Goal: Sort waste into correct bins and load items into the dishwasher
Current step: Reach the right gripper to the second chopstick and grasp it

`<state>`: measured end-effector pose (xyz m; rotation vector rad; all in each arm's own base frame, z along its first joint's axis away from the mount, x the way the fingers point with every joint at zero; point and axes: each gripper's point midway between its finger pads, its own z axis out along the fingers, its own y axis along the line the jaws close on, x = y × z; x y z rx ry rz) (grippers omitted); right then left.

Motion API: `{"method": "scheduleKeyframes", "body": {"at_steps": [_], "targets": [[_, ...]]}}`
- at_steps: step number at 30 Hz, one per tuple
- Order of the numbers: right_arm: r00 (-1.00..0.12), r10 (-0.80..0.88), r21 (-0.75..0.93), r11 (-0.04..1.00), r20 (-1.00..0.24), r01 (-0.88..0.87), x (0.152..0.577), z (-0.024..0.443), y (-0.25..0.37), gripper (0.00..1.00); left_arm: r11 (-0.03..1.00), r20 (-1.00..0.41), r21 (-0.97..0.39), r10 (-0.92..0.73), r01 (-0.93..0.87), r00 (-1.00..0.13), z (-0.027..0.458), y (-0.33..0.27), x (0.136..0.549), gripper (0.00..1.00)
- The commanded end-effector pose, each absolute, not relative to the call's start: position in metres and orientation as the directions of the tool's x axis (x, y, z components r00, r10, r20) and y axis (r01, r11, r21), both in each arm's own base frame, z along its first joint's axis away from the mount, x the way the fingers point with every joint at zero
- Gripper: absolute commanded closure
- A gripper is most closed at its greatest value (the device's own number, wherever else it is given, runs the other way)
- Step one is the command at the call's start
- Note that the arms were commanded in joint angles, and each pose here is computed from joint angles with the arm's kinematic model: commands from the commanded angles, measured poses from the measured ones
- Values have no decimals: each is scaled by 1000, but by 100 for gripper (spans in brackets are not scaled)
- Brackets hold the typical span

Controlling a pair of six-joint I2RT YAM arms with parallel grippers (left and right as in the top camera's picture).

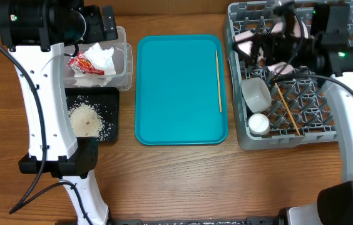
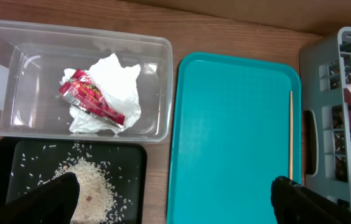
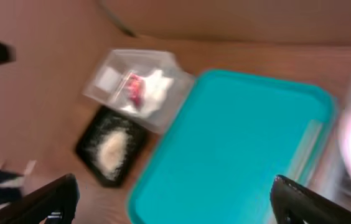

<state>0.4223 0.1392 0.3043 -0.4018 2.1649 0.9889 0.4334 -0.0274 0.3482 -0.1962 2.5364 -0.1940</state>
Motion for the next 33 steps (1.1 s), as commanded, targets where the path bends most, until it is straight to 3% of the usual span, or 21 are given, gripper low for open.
{"method": "scheduleKeyframes", "body": {"at_steps": [1,4,8,15,19,33], "targets": [[-722,8,548,657,-692,-518,416,307,179,1,977,-569,-186,-191,-101,-800,360,-27,428,0],[-721,-62,359,836,-690,-415,425,273,190,13,977,-569,-186,-191,-101,-800,360,-27,428,0],[-755,-191,66,953,-628,-296,422,221,196,16,977,-569,-186,-191,-101,-800,360,-27,428,0],[-862,-286,-52,955,-419,-292,416,125,204,18,977,-569,-186,-191,-101,-800,360,-27,428,0],[-899,-270,-72,962,-344,-262,422,83,196,27,977,-569,-186,-191,-101,-800,360,-27,428,0],[-934,-230,-217,961,-275,-172,436,26,163,30,977,-569,-186,-191,-101,-800,360,-27,428,0]]}}
